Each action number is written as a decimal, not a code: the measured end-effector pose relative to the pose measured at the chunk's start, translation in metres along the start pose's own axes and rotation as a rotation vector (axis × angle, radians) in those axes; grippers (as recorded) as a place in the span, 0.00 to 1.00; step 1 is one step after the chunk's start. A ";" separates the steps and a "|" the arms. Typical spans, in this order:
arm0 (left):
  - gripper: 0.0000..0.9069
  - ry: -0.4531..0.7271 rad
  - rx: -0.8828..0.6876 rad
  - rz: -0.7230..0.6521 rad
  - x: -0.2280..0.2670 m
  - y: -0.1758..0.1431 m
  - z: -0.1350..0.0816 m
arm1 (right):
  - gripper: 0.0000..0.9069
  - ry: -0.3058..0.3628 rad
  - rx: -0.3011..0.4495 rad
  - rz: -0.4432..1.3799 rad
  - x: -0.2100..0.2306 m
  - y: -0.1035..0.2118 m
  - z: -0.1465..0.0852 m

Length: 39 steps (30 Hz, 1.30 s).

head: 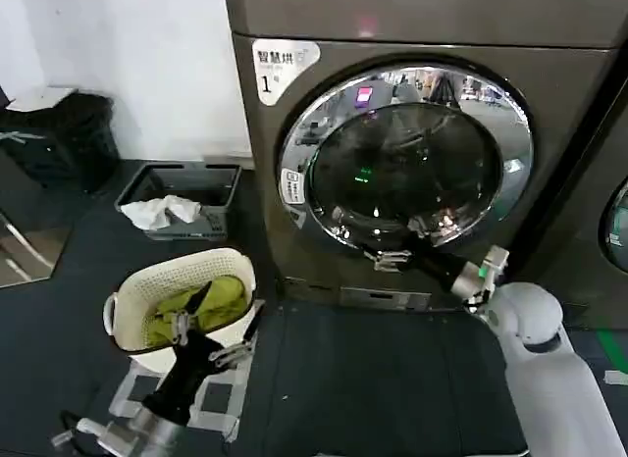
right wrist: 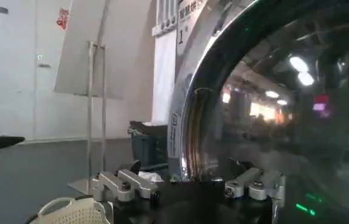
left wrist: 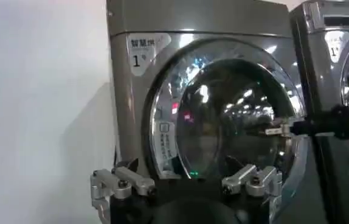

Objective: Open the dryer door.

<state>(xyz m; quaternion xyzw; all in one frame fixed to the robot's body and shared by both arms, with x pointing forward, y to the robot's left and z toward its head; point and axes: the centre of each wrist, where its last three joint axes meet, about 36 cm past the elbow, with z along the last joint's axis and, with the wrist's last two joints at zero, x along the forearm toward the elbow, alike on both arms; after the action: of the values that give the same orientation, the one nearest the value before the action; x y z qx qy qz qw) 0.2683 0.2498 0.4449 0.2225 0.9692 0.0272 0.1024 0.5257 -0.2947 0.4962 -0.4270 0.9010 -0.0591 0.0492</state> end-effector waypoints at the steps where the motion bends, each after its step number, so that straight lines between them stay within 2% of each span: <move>1: 1.00 0.001 0.004 -0.001 0.000 0.000 0.000 | 1.00 0.000 0.000 -0.004 -0.005 0.000 0.001; 18: 1.00 0.001 0.032 0.007 0.001 -0.001 -0.001 | 1.00 -0.032 -0.018 -0.010 -0.073 0.019 0.009; 39: 1.00 -0.002 0.034 0.011 0.001 -0.004 0.000 | 1.00 -0.029 -0.006 -0.067 -0.105 0.016 0.004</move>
<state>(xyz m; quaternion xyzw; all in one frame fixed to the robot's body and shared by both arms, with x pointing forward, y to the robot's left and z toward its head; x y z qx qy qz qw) 0.2661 0.2466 0.4446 0.2294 0.9682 0.0110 0.0995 0.5805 -0.2033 0.4937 -0.4577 0.8856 -0.0520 0.0590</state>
